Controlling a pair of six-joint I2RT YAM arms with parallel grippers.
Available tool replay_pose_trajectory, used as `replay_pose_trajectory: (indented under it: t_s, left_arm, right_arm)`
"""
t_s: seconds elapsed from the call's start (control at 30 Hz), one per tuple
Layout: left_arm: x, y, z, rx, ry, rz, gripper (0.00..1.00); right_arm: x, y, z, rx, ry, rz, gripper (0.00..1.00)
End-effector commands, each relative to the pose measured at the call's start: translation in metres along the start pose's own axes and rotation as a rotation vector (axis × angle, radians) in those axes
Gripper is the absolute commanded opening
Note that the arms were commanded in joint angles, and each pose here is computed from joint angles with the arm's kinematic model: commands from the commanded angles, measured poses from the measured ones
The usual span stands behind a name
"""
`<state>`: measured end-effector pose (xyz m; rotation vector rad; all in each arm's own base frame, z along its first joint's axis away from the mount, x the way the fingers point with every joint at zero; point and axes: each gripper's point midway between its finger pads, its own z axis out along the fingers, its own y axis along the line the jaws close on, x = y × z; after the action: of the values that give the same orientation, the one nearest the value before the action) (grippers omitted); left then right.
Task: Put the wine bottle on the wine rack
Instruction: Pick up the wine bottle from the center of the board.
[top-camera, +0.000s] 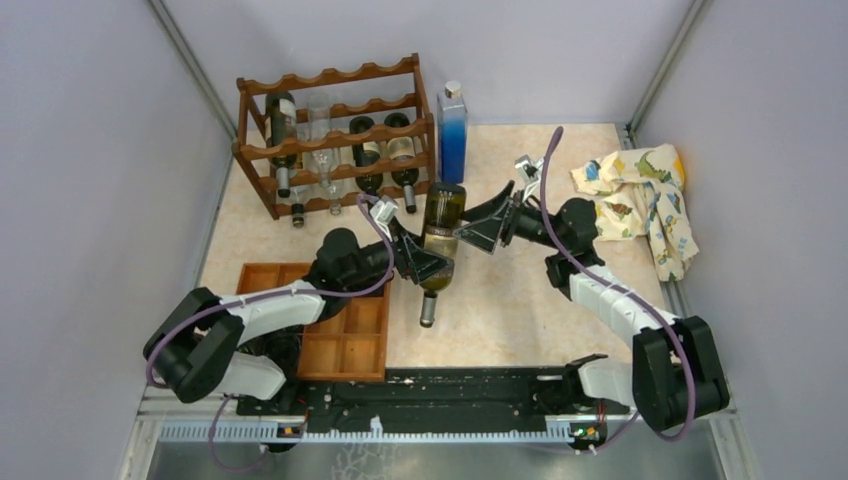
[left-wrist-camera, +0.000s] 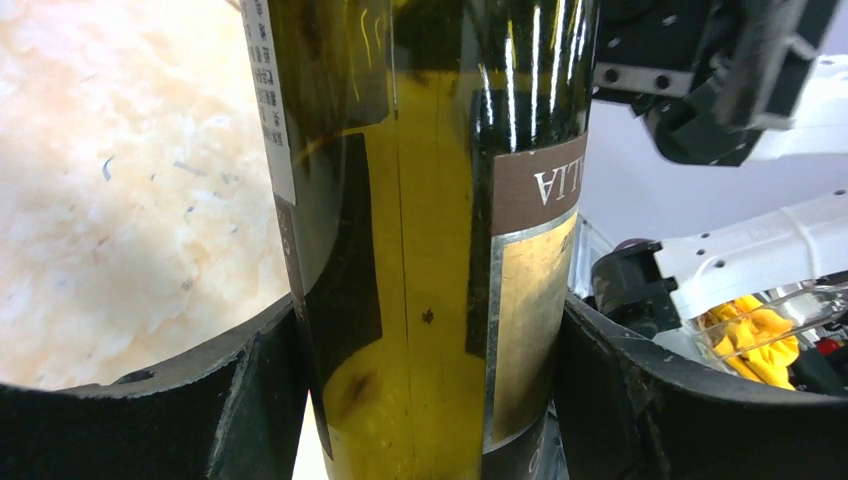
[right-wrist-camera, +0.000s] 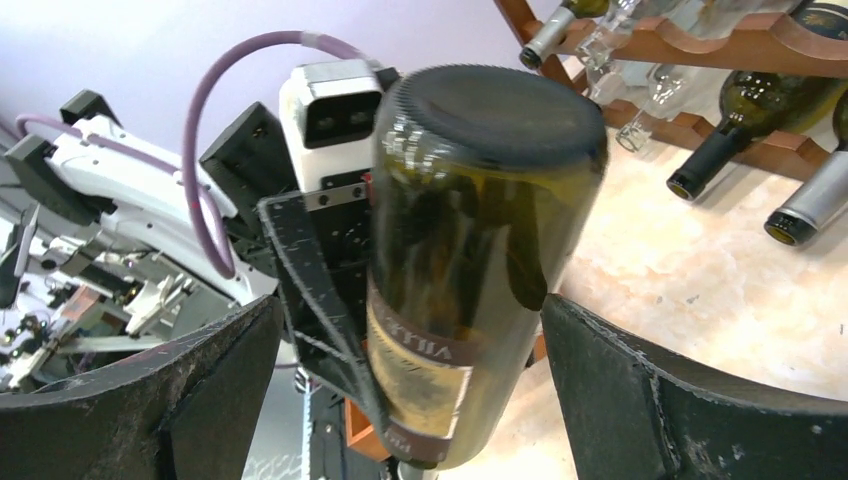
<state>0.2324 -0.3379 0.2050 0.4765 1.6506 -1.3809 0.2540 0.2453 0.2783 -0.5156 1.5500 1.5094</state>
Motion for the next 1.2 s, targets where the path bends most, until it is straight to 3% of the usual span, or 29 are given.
replay_pose_trajectory:
  t_s: [0.0,0.5,0.6,0.67,0.7,0.77,0.87,0.93,1.03,1.17]
  left_arm:
    - [-0.058,-0.059,0.011,0.246,-0.154,0.125,0.0]
    - [-0.041,-0.048,0.036,0.262,-0.016,0.126,0.0]
    - [-0.041,-0.047,0.037,0.258,-0.015,0.121,0.08]
    - [-0.043,-0.046,0.038,0.248,-0.023,0.118,0.16]
    - [-0.043,-0.046,0.037,0.245,-0.026,0.118,0.19]
    - [-0.046,-0.045,0.037,0.23,-0.039,0.117,0.29]
    - [-0.051,-0.042,0.032,0.198,-0.071,0.124,0.48]
    - [-0.054,-0.04,0.024,0.157,-0.105,0.132,0.65]
    - [-0.053,-0.037,0.005,0.117,-0.153,0.159,0.97]
    - [-0.049,-0.037,-0.024,0.085,-0.225,0.134,0.99]
  right_arm:
    - [-0.013,0.003,0.013,0.005,-0.037,-0.027,0.98]
    - [-0.019,0.012,0.029,-0.055,-0.055,-0.062,0.97]
    - [-0.021,0.015,0.03,-0.067,-0.061,-0.063,0.91]
    - [-0.021,0.016,0.031,-0.069,-0.061,-0.061,0.83]
    - [-0.021,0.016,0.03,-0.071,-0.062,-0.064,0.74]
    - [-0.021,0.018,0.03,-0.076,-0.066,-0.07,0.35]
    - [-0.026,0.023,0.03,-0.094,-0.079,-0.073,0.08]
    - [-0.038,0.029,0.029,-0.109,-0.117,-0.069,0.0]
    - [-0.063,0.033,0.027,-0.108,-0.182,-0.065,0.0]
    - [-0.092,0.033,0.023,-0.1,-0.236,-0.069,0.0]
